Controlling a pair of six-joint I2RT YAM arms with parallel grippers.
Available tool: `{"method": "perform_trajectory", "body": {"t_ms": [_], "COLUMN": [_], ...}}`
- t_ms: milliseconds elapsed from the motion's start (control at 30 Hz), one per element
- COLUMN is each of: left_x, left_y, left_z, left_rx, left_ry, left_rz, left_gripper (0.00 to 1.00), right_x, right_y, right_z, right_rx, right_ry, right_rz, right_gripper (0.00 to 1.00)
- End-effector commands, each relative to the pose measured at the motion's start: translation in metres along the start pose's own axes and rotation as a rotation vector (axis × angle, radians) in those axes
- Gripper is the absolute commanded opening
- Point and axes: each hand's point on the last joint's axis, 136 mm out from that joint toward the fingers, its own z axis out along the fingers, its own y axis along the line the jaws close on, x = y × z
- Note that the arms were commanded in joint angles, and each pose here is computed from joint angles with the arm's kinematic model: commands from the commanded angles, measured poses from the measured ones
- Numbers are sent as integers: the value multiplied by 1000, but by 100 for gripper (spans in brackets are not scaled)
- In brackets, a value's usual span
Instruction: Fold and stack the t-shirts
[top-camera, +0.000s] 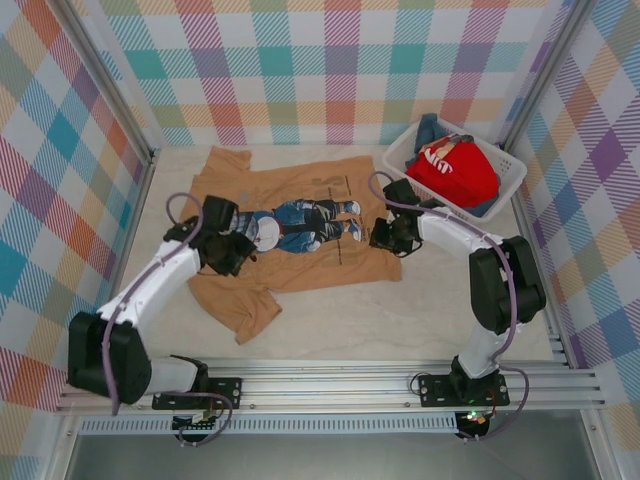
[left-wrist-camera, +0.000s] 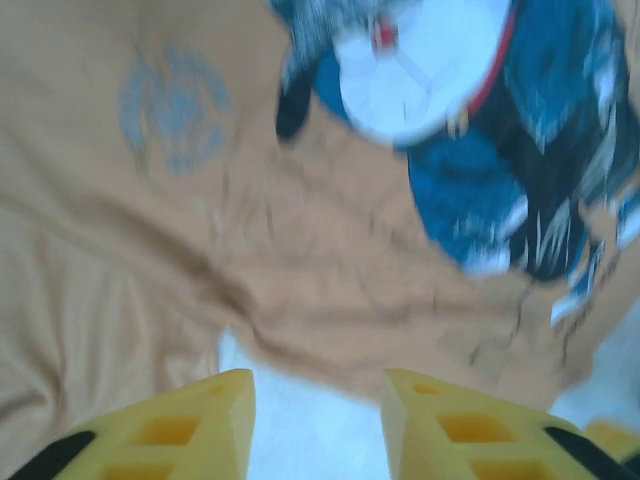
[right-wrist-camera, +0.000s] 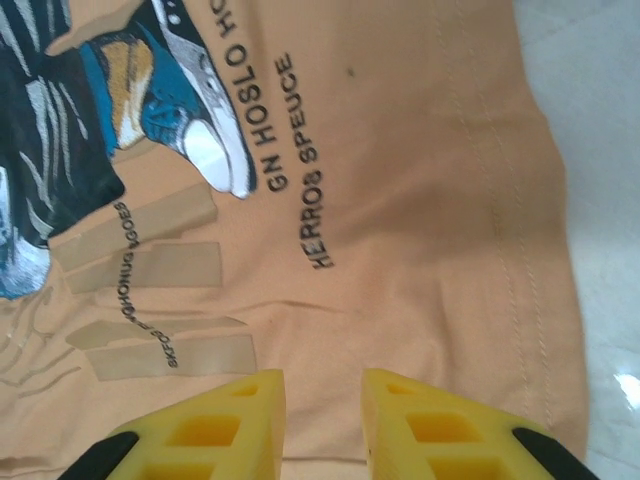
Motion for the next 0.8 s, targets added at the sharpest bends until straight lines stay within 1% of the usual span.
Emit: {"method": "perform_trajectory", "body": {"t_ms": [0,67,133,200,267,367,467,567,667,767], "left_x": [-56,-92,-117,-134,-145,-152,-150,-145,-141,-144], "left_y": [17,6,2,7,21,57,95,128,142,133], "left_z": [28,45,63,83,98,112,110,103,99,99], "left_rx": [-95,-86,-106,-139,-190,-288,-371,-417,-402,-358], "left_ry": [-70,-113,-129,-132,-135,-124,-123,-113,-104,-89], "left_rz": [-101,-141,-166,-194,-221,-265,-284,-305,-324,-305], "left_gripper": [34,33,33,33,33,33,32,31,31,32], "right_x": [-20,-28,-34,-37,-36,-31,-24,-16,-10,-10], "right_y": [26,36,40,41,39,36,38,44,50,53], "right_z": [6,10,17,27,38,52,61,66,69,69], "right_rx": [-106,-148,-158,-153,-137,-107,-90,-75,-67,-55], "right_ry": [-60,-78,-76,-61,-26,11,48,73,86,78], "right_rz": [-23,-30,-16,4,28,49,42,17,7,8], "right_gripper": [27,28,28,28,28,28,28,28,28,28]}}
